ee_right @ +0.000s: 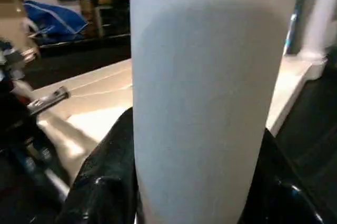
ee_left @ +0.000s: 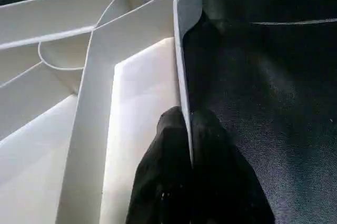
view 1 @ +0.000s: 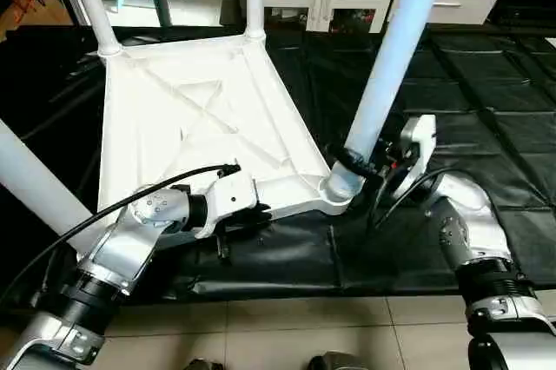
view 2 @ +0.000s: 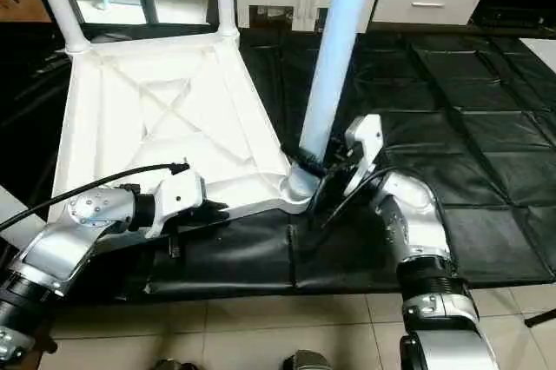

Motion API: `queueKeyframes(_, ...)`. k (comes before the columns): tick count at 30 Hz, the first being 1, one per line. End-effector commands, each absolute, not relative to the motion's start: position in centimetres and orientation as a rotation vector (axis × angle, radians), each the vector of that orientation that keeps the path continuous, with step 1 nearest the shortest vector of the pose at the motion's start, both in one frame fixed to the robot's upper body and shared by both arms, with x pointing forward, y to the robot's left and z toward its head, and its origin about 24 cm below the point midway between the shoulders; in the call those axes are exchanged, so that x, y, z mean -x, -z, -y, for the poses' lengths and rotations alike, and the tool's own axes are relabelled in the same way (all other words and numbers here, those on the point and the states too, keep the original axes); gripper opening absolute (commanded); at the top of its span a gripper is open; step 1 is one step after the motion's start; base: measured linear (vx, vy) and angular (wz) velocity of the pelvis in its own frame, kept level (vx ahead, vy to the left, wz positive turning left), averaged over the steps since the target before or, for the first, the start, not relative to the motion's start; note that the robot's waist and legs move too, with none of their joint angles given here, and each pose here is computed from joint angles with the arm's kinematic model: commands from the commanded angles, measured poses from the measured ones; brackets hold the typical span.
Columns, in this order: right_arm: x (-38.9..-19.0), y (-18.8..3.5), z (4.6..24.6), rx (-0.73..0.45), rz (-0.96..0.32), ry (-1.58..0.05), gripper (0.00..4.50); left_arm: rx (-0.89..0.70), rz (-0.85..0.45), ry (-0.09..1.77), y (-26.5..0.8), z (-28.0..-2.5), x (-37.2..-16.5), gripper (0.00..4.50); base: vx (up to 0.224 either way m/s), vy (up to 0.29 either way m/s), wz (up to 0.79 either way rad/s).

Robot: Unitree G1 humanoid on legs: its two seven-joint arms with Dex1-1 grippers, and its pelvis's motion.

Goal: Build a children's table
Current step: Insert table leg to table base

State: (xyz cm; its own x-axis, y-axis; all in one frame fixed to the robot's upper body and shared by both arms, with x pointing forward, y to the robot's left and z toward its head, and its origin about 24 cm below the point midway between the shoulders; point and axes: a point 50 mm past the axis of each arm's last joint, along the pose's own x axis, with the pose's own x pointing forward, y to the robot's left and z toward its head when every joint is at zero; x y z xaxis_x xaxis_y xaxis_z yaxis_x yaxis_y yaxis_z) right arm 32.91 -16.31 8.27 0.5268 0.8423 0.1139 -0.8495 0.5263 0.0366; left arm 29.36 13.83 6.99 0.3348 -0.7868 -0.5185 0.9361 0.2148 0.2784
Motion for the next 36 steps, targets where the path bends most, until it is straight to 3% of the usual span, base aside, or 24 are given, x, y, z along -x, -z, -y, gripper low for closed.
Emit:
queueKeyframes(1, -32.8, -7.8, 16.1, -0.079, 0.058, -1.054, 1.86, -0.588, -0.407, 1.278, -4.8, -14.0, -28.1, 0.04, 0.000, 0.000, 0.00)
queueKeyframes(9, -33.1, -6.7, 16.6, -0.084, 0.023, -1.028, 1.86, -0.556, -0.413, 1.331, -4.9, -13.7, -27.5, 0.00, 0.000, 0.000, 0.00)
queueKeyframes(23, -31.5, -5.2, 15.3, -0.130, -0.029, -1.224, 1.86, -0.587, -0.417, 1.320, -4.8, -13.6, -27.7, 0.00, 0.000, 0.000, 0.00)
queueKeyframes(36, -31.0, -4.2, 15.7, -0.120, -0.045, -1.203, 1.86, -0.525, -0.354, 1.301, -5.2, -12.9, -27.9, 0.00, 0.000, 0.000, 0.00)
